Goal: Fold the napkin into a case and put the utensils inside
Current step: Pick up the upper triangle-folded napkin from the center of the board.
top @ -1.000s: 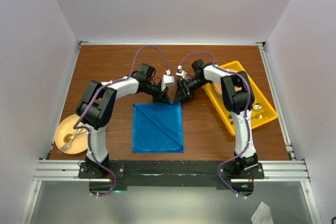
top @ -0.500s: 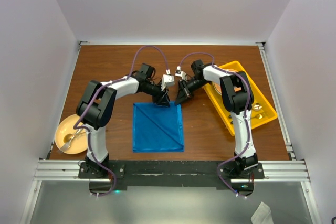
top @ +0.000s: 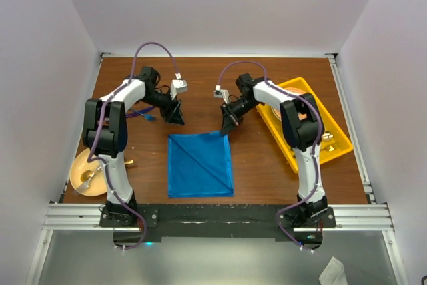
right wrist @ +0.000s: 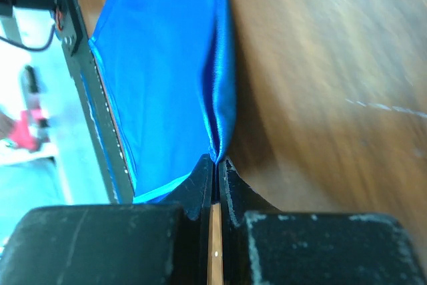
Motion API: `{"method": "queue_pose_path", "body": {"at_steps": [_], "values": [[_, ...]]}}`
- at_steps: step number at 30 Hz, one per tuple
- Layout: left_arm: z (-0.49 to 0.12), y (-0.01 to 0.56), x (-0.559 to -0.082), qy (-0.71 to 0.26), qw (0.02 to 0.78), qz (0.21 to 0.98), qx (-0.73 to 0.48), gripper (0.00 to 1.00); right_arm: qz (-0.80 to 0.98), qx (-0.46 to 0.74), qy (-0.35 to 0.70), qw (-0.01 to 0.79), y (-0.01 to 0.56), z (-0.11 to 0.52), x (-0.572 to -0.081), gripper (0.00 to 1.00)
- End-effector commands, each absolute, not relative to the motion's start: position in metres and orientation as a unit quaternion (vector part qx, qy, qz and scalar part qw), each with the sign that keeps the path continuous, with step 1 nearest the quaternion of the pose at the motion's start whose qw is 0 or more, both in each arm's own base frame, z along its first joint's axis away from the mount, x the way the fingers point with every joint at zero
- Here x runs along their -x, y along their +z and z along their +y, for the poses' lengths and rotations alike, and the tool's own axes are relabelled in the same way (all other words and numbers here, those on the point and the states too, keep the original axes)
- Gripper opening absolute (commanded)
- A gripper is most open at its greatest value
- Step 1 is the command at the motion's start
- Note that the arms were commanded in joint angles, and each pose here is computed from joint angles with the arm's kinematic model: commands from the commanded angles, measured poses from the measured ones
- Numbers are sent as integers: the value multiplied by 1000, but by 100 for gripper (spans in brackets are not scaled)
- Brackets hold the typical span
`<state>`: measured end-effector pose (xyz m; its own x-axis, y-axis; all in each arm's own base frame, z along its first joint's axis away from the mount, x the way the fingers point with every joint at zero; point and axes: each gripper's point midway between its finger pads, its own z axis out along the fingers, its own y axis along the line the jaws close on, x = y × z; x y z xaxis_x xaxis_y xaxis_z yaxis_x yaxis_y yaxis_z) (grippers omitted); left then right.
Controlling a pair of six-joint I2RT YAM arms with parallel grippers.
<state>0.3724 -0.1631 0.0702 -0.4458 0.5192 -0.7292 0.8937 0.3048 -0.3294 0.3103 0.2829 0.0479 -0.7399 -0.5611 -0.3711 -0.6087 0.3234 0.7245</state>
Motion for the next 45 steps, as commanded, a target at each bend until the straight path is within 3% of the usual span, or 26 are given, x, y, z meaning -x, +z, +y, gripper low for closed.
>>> {"method": "queue_pose_path", "body": {"at_steps": [1,6,20,24,29,35,41,45], "values": [[-159,58,-339,-410,184,750,-485,68,776,440,441,99,89,286,-315,0],[-162,53,-338,-424,185,745,-480,72,760,465,440,116,100,288,-310,0],[-149,22,-340,-395,157,754,-500,64,725,506,448,132,118,291,-295,0],[-146,21,-327,-407,133,748,-506,51,722,509,448,138,123,291,-293,0],[-143,22,-314,-420,117,739,-513,47,719,513,447,144,128,291,-293,0],[-142,23,-308,-427,108,738,-511,36,716,517,445,150,133,291,-294,0],[-142,27,-305,-435,108,736,-507,10,716,518,441,152,134,290,-295,0],[-143,37,-304,-435,115,734,-509,5,718,517,438,156,136,290,-296,0]]}}
